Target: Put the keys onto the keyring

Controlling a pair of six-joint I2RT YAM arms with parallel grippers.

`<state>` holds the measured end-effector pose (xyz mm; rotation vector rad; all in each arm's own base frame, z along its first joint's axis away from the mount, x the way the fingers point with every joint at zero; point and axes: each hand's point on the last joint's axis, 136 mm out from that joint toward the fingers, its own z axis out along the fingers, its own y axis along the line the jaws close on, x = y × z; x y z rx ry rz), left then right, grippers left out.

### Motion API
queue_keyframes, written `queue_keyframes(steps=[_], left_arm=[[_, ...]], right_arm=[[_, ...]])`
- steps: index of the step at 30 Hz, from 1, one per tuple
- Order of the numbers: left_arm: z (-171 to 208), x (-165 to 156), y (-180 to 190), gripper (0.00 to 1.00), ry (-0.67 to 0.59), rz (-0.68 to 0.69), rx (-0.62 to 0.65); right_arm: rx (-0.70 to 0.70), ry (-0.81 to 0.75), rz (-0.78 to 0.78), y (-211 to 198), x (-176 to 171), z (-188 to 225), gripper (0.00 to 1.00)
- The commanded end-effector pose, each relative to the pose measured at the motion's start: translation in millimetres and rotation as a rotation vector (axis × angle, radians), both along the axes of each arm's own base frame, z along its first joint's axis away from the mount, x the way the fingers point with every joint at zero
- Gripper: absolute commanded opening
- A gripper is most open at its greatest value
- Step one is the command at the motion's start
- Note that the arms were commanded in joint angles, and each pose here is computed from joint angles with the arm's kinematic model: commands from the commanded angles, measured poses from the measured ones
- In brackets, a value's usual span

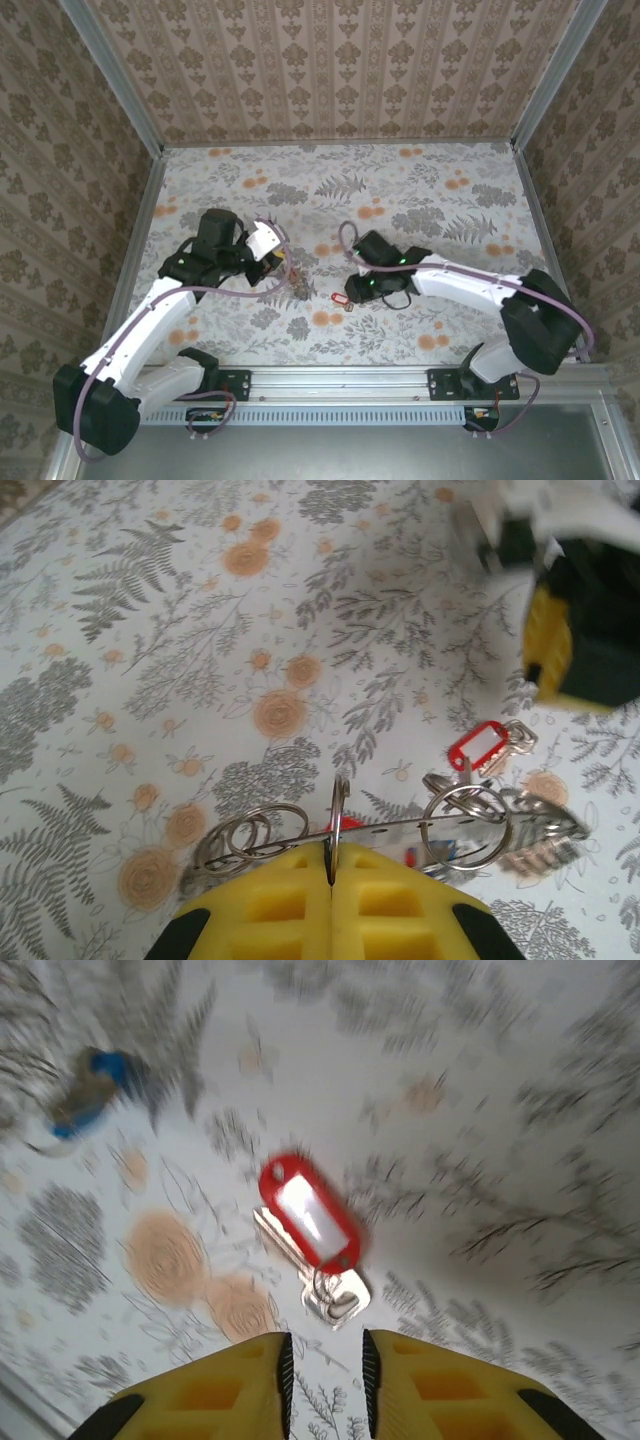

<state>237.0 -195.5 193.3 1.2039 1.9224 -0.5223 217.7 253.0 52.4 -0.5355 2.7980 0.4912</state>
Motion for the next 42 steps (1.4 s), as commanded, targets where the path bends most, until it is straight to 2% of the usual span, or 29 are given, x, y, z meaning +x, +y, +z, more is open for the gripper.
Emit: queue_keyframes(steps=[1,4,14,20,26,29,38,42], left_arm=[[23.4,9.7,0.5,0.0,-0.038,0.026,-0.08],[27.9,9.7,0.5,0.0,-0.037,0.03,-0.101],[48.7,7.3,2.9,0.0,-0.102,0.035,-0.179],[48.6,9.6,6.6,0.0,-0.098,0.049,-0.175],[50.8,11.0,8.4,0.0,-0.095,0.059,-0.186],[50.4,11.0,8.9,0.0,-0.095,0.058,-0.183],[47.6,10.0,8.1,0.0,-0.082,0.05,-0.179],[47.3,8.9,7.2,0.0,-0.078,0.042,-0.18]], right_arm=[[-0.165,-0.032,0.002,-13.5,6.4,-16.3,0.31],[-0.238,-0.069,0.039,-6.3,8.2,-19.8,0.37],[-0.26,-0.086,0.035,1.8,10.5,-22.9,0.37],[-0.268,-0.073,0.054,10.1,6.9,-28.9,0.38],[-0.335,-0.069,0.065,-1.2,6.3,-33.7,0.35],[-0.329,-0.062,0.064,-0.3,5.2,-34.1,0.27],[-0.335,-0.092,0.051,-4.4,8.6,-30.3,0.18],[-0.332,-0.093,0.045,-5.4,7.8,-28.5,0.21]])
